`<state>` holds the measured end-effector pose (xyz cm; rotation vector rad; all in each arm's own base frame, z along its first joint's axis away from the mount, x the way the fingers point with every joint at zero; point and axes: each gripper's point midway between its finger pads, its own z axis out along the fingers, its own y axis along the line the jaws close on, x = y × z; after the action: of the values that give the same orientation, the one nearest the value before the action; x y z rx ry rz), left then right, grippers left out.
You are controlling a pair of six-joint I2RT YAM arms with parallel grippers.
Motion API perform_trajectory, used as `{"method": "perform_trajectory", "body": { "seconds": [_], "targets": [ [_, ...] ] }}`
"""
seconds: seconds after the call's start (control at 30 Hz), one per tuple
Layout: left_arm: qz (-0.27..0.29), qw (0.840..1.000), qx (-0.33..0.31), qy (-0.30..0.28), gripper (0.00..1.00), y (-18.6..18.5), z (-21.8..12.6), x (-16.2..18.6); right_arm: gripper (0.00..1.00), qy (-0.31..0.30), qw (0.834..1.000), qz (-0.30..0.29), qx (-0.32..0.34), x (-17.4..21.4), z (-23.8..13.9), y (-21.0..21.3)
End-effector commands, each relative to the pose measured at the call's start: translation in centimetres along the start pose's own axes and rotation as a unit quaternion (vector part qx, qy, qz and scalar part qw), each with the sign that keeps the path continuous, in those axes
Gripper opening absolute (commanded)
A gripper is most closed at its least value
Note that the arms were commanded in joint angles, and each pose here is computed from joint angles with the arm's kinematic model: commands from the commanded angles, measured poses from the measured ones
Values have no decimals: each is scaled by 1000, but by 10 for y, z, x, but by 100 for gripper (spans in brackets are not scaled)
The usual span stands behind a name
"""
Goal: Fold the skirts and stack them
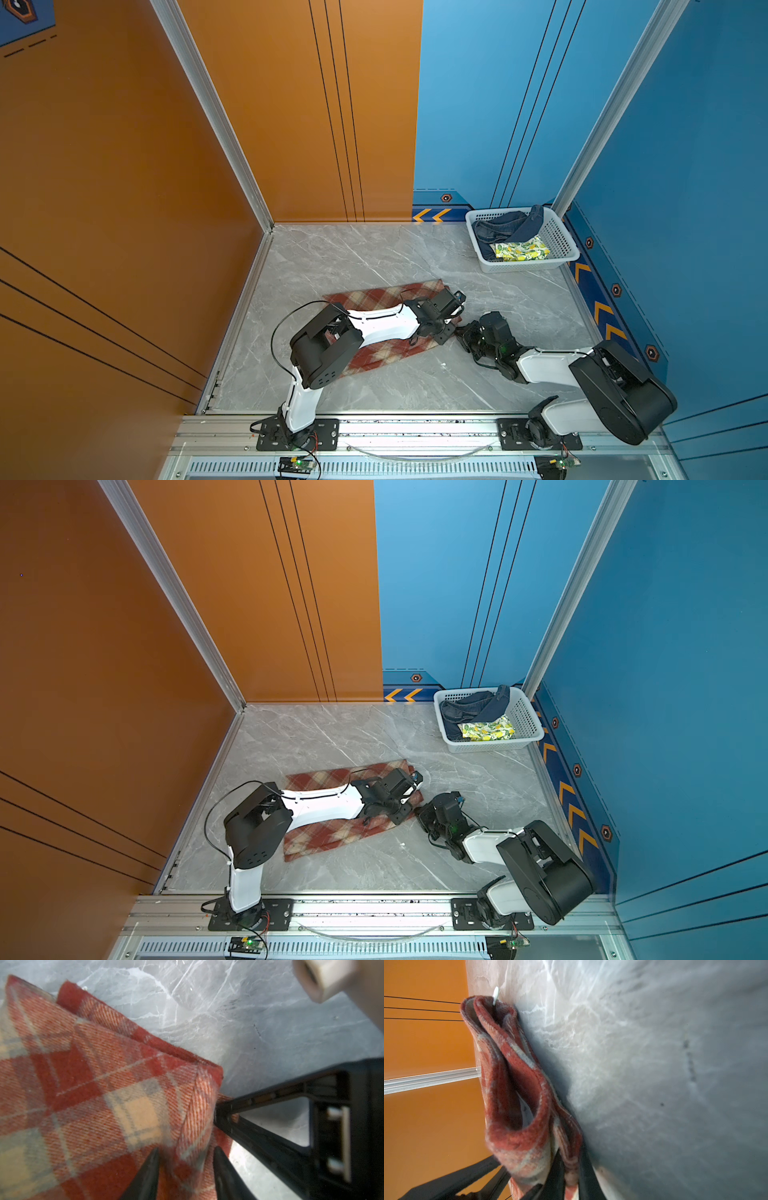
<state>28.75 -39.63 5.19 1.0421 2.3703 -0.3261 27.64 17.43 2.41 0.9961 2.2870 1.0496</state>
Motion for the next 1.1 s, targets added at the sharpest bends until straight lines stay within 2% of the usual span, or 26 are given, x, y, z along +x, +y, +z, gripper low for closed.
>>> {"method": "perform_trajectory", "body": {
  "seconds": [0.0, 0.07, 0.23, 0.3, 0.4, 0.73, 1.07],
  "targets": [
    [-1, 1000, 7, 0, 51, -3, 3, -6, 12, -27, 1000, 9, 3, -9, -2, -3],
    [0, 1000, 6, 1, 46, -3, 5, -6, 11, -28, 1000, 12, 1, -9, -2, -3],
    [3, 1000, 8, 1, 23, -5, 6, -9, 10, -32, 999, 19, -4, -10, -2, -2],
    [1, 1000, 7, -3, 11, -3, 3, -12, 10, -33, 999, 21, -5, -11, -2, -1],
    [-7, 1000, 7, -15, 0, 2, -2, -16, 9, -34, 999, 26, -8, -11, -2, -1],
    [-14, 999, 12, -31, 0, 10, -27, -18, 9, -44, 998, 29, -13, -17, -4, 3],
    [-17, 999, 35, -10, 0, -3, -31, -4, 9, -53, 998, 30, -17, -23, -6, 5]
  ]
}}
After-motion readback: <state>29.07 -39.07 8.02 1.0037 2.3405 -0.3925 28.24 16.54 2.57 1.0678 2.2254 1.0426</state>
